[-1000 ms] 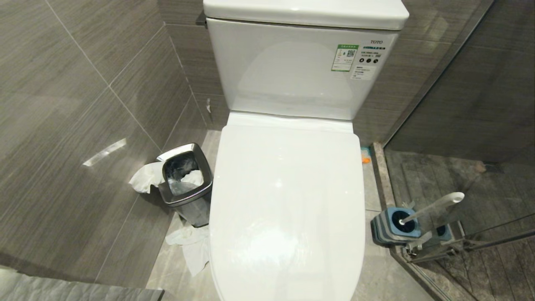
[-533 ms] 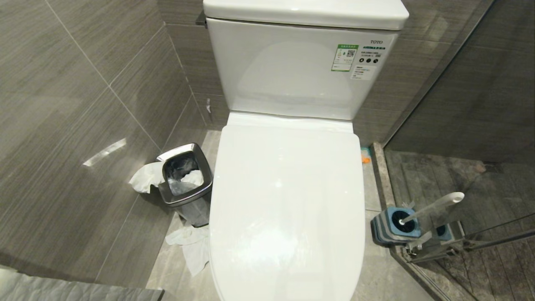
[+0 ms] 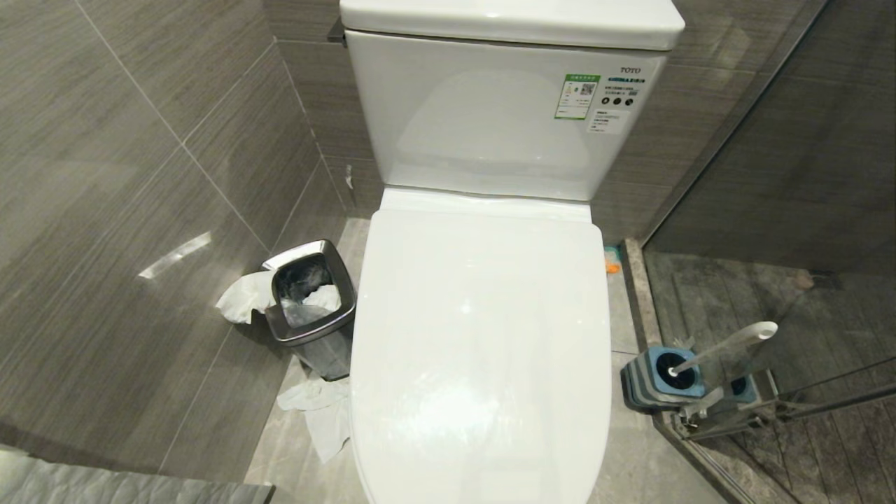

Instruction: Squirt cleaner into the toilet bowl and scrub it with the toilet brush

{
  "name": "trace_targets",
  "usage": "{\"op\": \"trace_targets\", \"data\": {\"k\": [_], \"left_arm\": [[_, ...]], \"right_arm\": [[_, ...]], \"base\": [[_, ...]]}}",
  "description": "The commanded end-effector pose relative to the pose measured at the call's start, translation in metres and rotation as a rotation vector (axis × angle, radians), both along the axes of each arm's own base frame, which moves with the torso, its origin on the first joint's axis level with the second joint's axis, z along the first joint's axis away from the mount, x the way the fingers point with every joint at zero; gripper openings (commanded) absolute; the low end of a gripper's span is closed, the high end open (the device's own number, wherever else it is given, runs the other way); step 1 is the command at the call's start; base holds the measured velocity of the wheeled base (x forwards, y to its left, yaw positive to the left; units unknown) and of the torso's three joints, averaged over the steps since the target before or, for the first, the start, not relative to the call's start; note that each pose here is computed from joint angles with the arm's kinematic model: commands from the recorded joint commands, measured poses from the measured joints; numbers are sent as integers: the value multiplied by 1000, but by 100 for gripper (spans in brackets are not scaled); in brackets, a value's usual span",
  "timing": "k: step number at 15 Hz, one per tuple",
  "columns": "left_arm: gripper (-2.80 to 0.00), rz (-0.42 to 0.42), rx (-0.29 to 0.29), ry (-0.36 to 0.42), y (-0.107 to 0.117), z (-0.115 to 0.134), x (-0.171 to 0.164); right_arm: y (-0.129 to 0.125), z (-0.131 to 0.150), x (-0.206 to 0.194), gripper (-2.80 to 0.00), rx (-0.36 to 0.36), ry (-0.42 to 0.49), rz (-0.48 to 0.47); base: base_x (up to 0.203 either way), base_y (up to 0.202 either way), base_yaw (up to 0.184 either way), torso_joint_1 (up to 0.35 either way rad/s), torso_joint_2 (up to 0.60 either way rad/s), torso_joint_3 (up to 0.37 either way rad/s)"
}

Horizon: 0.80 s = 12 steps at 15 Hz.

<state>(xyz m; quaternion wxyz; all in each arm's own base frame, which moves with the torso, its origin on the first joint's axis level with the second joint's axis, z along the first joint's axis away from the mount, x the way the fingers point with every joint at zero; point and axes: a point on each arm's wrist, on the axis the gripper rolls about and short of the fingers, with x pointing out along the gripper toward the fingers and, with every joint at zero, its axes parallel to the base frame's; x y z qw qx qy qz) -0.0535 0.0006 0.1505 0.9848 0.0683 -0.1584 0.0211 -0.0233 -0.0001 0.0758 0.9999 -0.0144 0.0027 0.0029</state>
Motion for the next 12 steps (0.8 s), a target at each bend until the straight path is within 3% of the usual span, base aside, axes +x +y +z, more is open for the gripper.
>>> {"op": "trace_targets", "data": {"k": [1, 3, 5, 7, 10, 12], "left_arm": [[-280, 0, 6, 94, 0, -36, 20], [-280, 7, 32, 157, 0, -59, 30], [-280, -1, 63, 276, 0, -71, 31], [-280, -56, 74, 309, -2, -74, 31], [-280, -85, 7, 330, -2, -76, 31], [-280, -82, -7, 331, -2, -76, 31]], "right_arm": [[0, 0, 0, -280, 0, 1, 2], [0, 0, 0, -280, 0, 1, 2], [0, 0, 0, -280, 0, 1, 1], [0, 0, 0, -280, 0, 1, 0], [0, 0, 0, -280, 0, 1, 1], [0, 0, 0, -280, 0, 1, 0]], "base": [[0, 0, 0, 0, 0, 0], [0, 0, 0, 0, 0, 0], [0, 0, 0, 0, 0, 0], [0, 0, 0, 0, 0, 0], [0, 0, 0, 0, 0, 0], [0, 0, 0, 0, 0, 0]]}}
